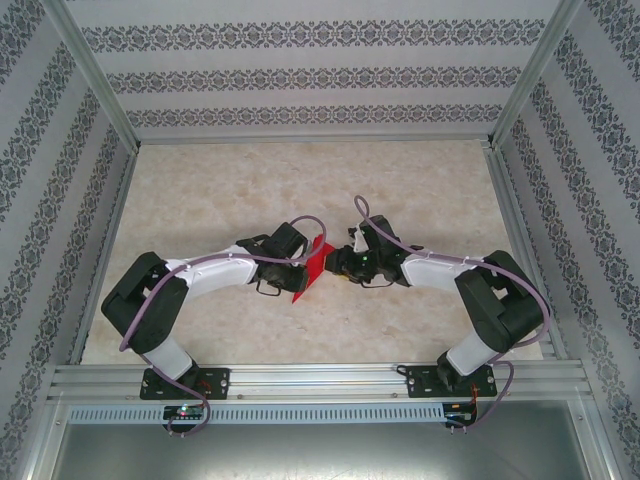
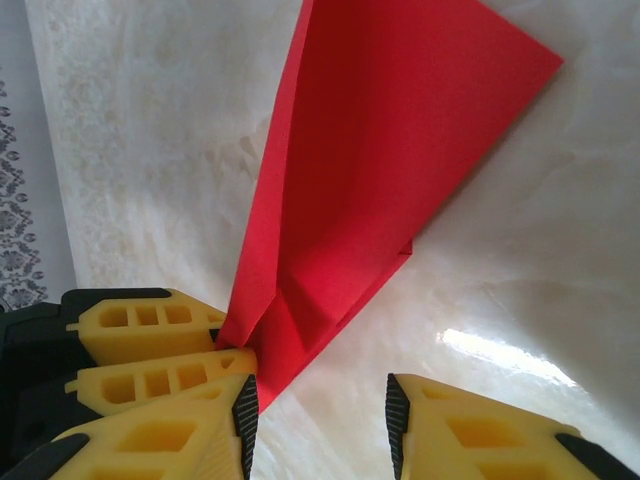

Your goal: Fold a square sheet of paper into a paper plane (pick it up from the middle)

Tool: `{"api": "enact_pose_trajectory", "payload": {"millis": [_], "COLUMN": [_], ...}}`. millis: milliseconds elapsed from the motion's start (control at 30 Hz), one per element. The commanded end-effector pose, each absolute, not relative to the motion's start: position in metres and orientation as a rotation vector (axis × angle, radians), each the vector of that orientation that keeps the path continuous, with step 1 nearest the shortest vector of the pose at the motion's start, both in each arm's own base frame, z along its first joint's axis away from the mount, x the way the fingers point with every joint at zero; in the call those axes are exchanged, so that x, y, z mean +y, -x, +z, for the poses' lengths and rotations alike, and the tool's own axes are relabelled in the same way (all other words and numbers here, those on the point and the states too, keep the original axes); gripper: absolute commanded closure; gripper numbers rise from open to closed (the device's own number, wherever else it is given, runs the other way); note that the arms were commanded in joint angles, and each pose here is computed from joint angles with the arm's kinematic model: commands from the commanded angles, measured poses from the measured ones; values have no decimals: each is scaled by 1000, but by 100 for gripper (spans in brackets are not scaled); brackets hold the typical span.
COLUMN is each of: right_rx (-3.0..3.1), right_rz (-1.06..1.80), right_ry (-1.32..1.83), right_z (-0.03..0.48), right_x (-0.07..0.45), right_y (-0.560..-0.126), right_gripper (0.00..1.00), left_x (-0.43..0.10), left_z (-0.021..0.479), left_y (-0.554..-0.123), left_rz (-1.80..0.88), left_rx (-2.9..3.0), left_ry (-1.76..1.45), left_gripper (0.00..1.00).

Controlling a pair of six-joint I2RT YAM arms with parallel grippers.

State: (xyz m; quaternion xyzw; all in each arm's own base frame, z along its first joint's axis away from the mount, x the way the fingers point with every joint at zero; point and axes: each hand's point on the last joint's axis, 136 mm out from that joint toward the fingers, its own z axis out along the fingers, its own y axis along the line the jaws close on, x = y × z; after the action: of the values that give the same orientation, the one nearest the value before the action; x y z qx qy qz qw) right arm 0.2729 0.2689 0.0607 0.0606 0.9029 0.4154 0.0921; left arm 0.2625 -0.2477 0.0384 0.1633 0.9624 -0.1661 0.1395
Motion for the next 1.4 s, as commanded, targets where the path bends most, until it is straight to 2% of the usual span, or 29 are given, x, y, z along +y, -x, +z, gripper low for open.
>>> {"api": "enact_pose_trajectory", "payload": {"millis": [0, 233, 400, 767, 1033, 1367], "right_rx": [2661, 2668, 2679, 2712, 2714, 2683], "right_rz": [1270, 1273, 1277, 1292, 1315, 1349], "right_ry": [-189, -194, -189, -185, -171, -150], "right_z": [62, 60, 57, 44, 43, 55], "right_x": [275, 277, 281, 293, 306, 315], "right_y": [-274, -274, -271, -265, -268, -270], "right_gripper": [59, 59, 59, 59, 58, 58], "left_x": [-246, -244, -239, -236, -240, -245], "left_z": [48, 52, 40, 31, 46, 52], "left_y": [-263, -260, -259, -265, -271, -272], "left_rz": [-514, -532, -484, -435, -507, -672], "left_rx": [2765, 2743, 2776, 2793, 2761, 2743], "left_ry": [-465, -460, -476, -499, -467, -397], "left_gripper": [74, 73, 80, 86, 95, 98]}}
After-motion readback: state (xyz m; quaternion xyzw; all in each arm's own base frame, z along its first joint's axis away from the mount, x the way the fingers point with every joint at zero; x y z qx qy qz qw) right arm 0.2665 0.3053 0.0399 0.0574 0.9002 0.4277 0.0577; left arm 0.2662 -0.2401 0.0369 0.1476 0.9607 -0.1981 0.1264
